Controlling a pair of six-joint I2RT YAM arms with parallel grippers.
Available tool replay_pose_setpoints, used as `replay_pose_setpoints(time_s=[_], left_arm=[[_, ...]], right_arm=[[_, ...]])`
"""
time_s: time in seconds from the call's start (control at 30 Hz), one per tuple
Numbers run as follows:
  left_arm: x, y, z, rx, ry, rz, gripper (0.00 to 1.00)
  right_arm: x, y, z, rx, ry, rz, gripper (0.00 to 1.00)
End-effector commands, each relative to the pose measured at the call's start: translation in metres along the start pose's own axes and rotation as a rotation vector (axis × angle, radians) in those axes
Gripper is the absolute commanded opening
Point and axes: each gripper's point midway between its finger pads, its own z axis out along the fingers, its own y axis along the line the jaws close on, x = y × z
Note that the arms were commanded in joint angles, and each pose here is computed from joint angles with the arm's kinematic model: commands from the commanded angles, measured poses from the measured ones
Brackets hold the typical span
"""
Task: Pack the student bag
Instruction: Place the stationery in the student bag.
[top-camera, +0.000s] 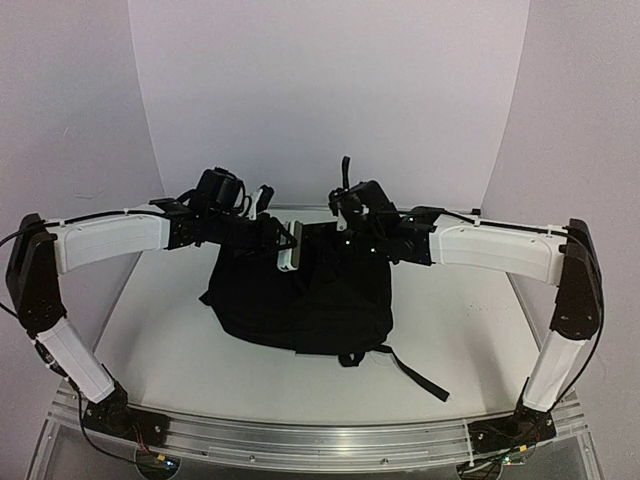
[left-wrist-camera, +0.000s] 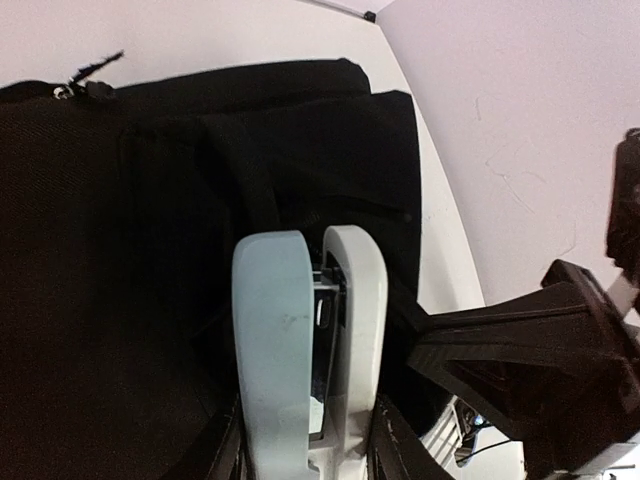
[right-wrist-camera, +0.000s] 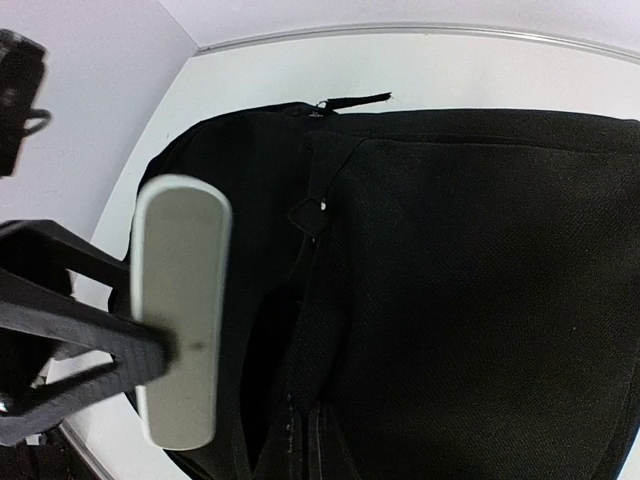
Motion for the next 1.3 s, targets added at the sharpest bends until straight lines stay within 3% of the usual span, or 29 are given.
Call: replay_pose_setpoints(time_s=[0.0,0.27,0.5,0.87,1.0,1.1,1.27], left_arm=[[-0.006,-0.038,0.015,0.155,0.017,0.049,0.13],[0.025,-0.024,0.039,0.133,0.111,-0.025,0.13],[0.022,-0.018,0.066,0.117,0.162,-0.068,0.12],[-0.037,-0.037,0.074,0.211,-0.096,-0.118,0.12],[-0.041,-0.039,0.082,0.276,-0.125,-0.183,0.12],[-0.032,-0.037,0.092,0.304,-0.085,-0.211,0.16],[-0.019,-0.026,0.079,0.231,-0.074,-0.183,0.38]], right_arm=[[-0.048,0.030,-0.041,-0.099,-0.162,0.061,0.00],[-0.054,0.025,-0.043,-0.071,-0.193,0.100,0.00],[-0.058,0.030,-0.044,-0.093,-0.199,0.098,0.00],[-0.044,0.018,-0.038,-0.061,-0.178,0.127,0.00],[-0.037,0.012,-0.032,-0.044,-0.168,0.144,0.00],[-0.035,0.011,-0.029,-0.036,-0.165,0.152,0.00],[-0.033,0.009,-0.027,-0.027,-0.165,0.160,0.00]])
